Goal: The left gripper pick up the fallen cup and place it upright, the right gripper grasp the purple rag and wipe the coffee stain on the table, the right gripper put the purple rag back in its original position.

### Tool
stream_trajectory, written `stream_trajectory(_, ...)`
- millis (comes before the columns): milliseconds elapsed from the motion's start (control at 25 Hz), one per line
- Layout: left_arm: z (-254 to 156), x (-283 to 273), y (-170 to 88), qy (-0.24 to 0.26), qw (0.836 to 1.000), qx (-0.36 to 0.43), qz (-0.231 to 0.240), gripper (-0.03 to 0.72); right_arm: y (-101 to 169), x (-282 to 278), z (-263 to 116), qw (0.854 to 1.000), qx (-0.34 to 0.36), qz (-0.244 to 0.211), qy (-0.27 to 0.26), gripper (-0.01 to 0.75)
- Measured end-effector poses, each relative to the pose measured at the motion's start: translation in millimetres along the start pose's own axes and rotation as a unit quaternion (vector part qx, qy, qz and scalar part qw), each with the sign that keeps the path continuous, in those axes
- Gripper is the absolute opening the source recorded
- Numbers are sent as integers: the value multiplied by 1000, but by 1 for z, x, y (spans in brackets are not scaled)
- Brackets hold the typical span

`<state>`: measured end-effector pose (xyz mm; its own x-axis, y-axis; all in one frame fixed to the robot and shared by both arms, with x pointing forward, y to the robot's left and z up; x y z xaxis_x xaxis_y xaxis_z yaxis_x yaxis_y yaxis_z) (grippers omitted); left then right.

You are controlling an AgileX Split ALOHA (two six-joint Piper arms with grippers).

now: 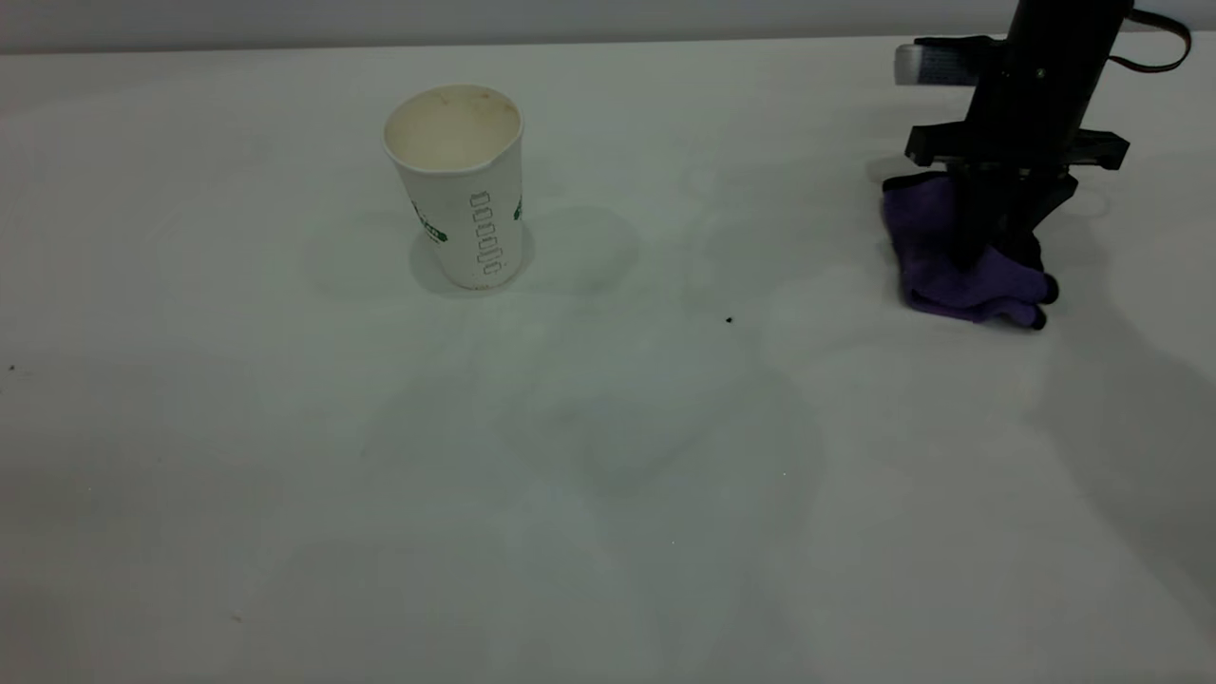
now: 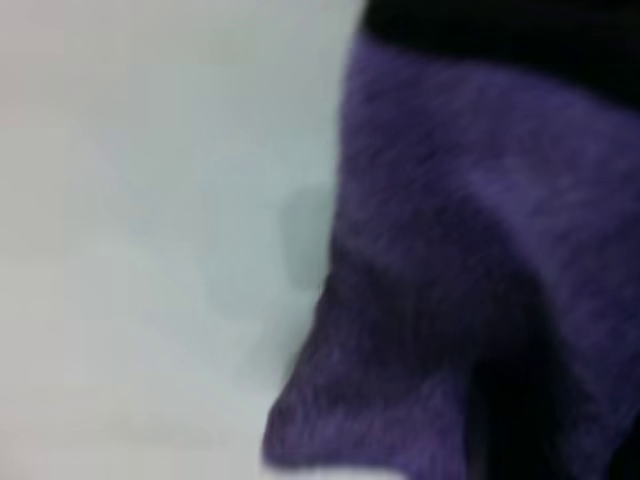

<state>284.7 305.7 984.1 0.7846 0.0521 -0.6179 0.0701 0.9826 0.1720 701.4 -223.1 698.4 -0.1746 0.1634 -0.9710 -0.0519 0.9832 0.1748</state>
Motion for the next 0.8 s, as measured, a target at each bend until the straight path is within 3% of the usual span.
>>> stream_trajectory(160, 0, 0, 0, 0, 1000, 0, 0, 538, 14, -46, 4, 999, -6, 13, -33, 427)
stream_trajectory(440, 0, 0, 0, 0, 1000, 0, 0, 538, 41, -150, 1, 991, -31, 21, -126, 450)
stream_trajectory(640, 0, 0, 0, 0, 1000, 0, 0, 538, 56, -200, -47, 989, -44, 25, -142, 438)
stream_trajectory(800, 0, 0, 0, 0, 1000, 0, 0, 538, 55, -211, -107, 992, -51, 23, -116, 429)
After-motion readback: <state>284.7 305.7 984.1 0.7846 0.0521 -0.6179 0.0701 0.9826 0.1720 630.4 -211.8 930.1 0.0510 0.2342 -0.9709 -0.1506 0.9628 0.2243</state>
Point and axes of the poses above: a point on each arm's last joint axis where the gripper is mounted, x pointing out along that axis toward the gripper, y along the wrist's bending axis when the last joint is at zero, z = x × y, the point moved 8 cm from there along x, pointing out along that axis toward the gripper, and after that the axes turned 7 degrees about x, right-handed, at the moved point
